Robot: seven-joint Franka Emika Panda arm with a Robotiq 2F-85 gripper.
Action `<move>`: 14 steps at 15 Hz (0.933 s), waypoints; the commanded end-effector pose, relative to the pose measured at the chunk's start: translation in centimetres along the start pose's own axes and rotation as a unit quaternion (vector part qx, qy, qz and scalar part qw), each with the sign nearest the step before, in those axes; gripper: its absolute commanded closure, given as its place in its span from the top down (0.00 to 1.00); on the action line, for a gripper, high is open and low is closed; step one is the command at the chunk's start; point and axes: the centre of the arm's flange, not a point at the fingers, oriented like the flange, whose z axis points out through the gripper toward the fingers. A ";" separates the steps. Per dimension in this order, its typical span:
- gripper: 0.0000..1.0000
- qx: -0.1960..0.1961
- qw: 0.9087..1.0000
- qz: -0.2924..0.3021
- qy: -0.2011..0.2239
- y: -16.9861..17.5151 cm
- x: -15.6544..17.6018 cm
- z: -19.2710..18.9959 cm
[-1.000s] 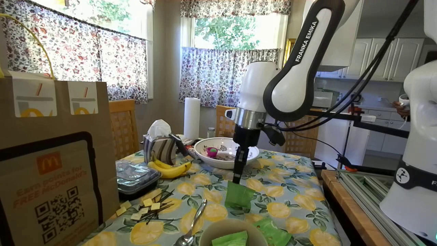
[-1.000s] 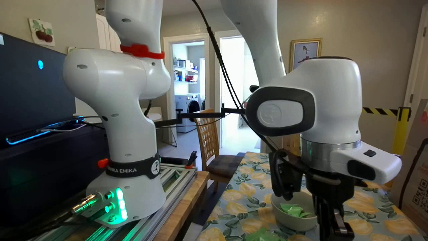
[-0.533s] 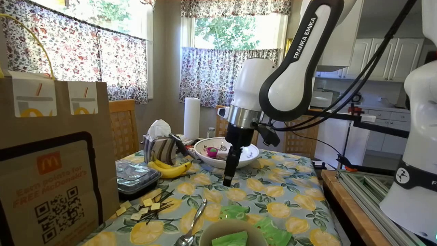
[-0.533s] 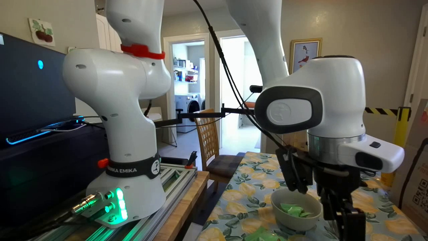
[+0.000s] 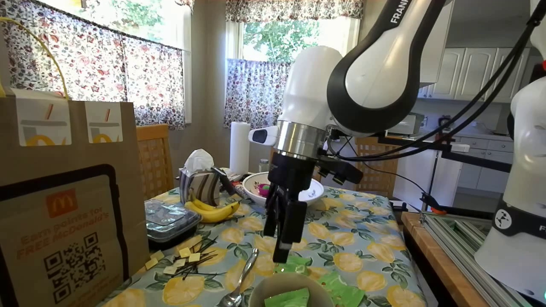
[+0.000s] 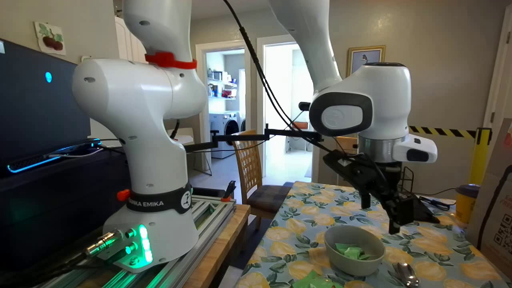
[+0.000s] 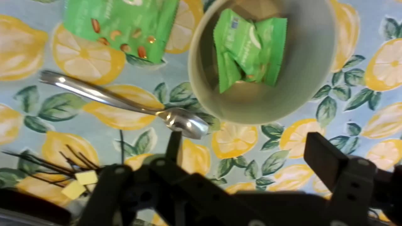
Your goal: Remove the green sachets from the white bowl then place two sachets back in the bowl.
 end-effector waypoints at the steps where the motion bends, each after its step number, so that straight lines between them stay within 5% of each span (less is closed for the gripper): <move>1: 1.00 0.063 0.996 -0.047 -0.035 1.1 0.9 1.5; 7: 1.00 0.101 0.985 -0.056 -0.125 2.9 0.5 4.4; 14: 1.00 0.110 0.980 -0.075 -0.146 2.9 1.4 6.8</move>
